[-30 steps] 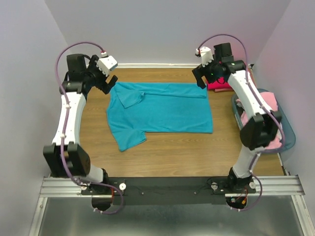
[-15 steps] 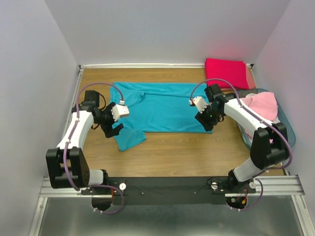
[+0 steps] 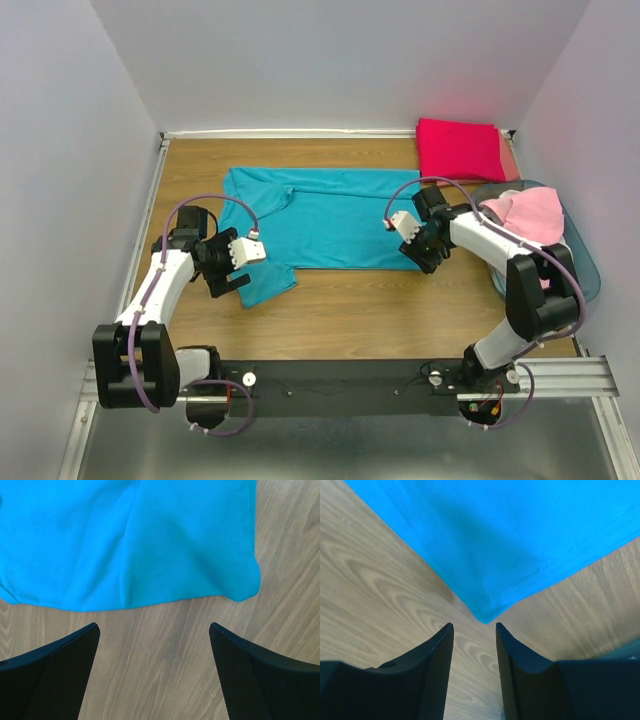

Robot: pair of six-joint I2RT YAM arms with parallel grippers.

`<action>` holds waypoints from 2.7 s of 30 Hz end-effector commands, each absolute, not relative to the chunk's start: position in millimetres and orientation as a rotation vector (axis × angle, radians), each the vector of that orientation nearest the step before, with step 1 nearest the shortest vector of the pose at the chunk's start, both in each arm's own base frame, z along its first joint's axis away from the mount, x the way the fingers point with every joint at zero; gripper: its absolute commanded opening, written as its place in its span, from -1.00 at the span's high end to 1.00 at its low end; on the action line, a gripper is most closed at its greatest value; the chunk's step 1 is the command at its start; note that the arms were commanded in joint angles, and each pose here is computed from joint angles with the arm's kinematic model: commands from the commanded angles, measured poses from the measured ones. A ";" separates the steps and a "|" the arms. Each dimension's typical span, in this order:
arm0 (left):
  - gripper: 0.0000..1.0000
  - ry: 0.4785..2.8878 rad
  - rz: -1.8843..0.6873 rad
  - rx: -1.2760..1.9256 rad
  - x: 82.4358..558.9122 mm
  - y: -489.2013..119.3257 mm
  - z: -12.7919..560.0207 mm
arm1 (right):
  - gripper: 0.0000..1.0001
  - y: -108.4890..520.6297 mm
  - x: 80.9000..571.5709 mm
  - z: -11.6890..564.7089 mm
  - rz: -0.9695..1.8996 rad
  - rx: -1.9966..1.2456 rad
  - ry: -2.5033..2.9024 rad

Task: Fold and stack the t-shirts
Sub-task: Grap the side of the flattened tshirt closest away from the robot with both arms, then fold the other side of the tshirt into a rectangle

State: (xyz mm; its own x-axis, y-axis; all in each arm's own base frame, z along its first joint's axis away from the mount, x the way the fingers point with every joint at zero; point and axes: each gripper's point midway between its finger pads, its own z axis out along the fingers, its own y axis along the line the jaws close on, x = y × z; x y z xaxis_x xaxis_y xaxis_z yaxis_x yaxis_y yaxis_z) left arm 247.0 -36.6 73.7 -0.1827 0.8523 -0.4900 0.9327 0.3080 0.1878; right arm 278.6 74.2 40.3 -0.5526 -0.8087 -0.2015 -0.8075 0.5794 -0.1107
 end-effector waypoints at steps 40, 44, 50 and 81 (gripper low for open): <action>0.20 2.085 -0.093 1.877 270.6 -28.5 -3.6 | 0.99 68.9 285.1 7.1 -0.138 -1.381 2.600; 0.76 2.084 -0.112 1.907 258.2 -27.2 0.9 | 0.99 66.1 276.4 12.6 -0.137 -1.401 2.581; 1.00 2.049 -0.115 1.882 250.6 -32.0 29.4 | 0.99 63.3 266.0 28.8 -0.128 -1.398 2.550; 1.00 2.052 -0.062 1.726 375.1 -42.0 91.3 | 0.99 45.0 343.3 56.7 -0.154 -1.374 2.519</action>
State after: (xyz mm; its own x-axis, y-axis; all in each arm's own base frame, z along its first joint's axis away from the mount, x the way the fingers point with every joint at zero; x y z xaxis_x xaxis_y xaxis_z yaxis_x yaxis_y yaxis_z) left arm 362.4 -46.3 91.6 -0.0828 0.9232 -0.3752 0.9496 0.1873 0.2514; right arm 338.0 49.4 57.8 -0.5243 -0.8272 -0.2019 -0.7969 0.5602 -0.2261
